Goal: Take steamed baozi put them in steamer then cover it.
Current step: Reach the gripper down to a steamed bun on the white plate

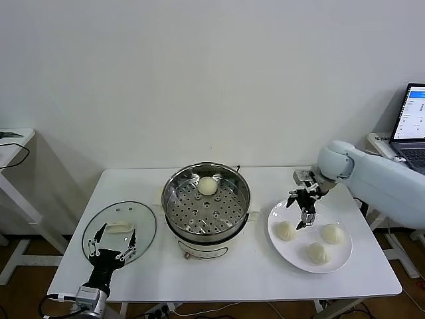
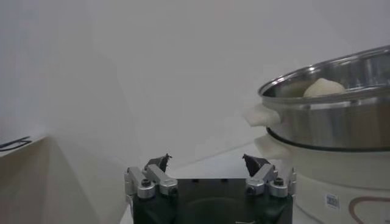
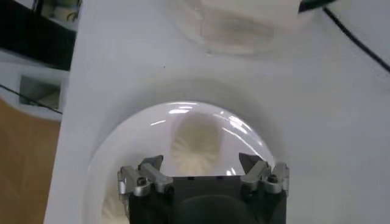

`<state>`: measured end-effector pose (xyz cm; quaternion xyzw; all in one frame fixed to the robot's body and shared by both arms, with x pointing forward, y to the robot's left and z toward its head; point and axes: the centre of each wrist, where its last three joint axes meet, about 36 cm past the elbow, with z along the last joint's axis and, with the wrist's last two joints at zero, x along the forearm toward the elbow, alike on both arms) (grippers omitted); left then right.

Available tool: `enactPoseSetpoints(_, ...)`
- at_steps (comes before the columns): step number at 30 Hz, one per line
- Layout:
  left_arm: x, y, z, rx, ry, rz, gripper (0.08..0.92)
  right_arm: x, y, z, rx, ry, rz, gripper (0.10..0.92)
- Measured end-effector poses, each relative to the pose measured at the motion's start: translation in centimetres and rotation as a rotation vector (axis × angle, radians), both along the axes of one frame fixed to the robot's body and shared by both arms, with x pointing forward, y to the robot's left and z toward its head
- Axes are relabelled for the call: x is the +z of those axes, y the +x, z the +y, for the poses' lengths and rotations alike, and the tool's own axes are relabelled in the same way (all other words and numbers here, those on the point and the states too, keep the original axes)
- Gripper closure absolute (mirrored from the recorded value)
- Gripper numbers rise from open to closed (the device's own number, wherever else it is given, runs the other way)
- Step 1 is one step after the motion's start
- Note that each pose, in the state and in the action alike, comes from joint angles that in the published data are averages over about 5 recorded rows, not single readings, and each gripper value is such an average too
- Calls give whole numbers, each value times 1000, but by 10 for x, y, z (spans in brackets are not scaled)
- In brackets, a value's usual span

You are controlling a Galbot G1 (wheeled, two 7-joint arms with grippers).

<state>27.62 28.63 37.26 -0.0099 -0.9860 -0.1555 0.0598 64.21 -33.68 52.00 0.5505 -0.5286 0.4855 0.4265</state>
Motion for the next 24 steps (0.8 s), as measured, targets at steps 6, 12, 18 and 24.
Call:
enactPoseSetpoints(6,1,0,-1,2,-1,-2,177,-22,-5,-2,-26,-12,-1,200)
enactPoseSetpoints(12,-1,0,-2,1,-1,0,177,-38,-7,-1,-39,-20,-12,200)
enactPoseSetpoints(18,-1,-1,-1,2,1,1,177,-50,-8,2,-43,-28,-14,200)
enactPoseSetpoints(24,0,0,-1,3,2,-1,177,-57,-9,4,-46,-29,-15,200)
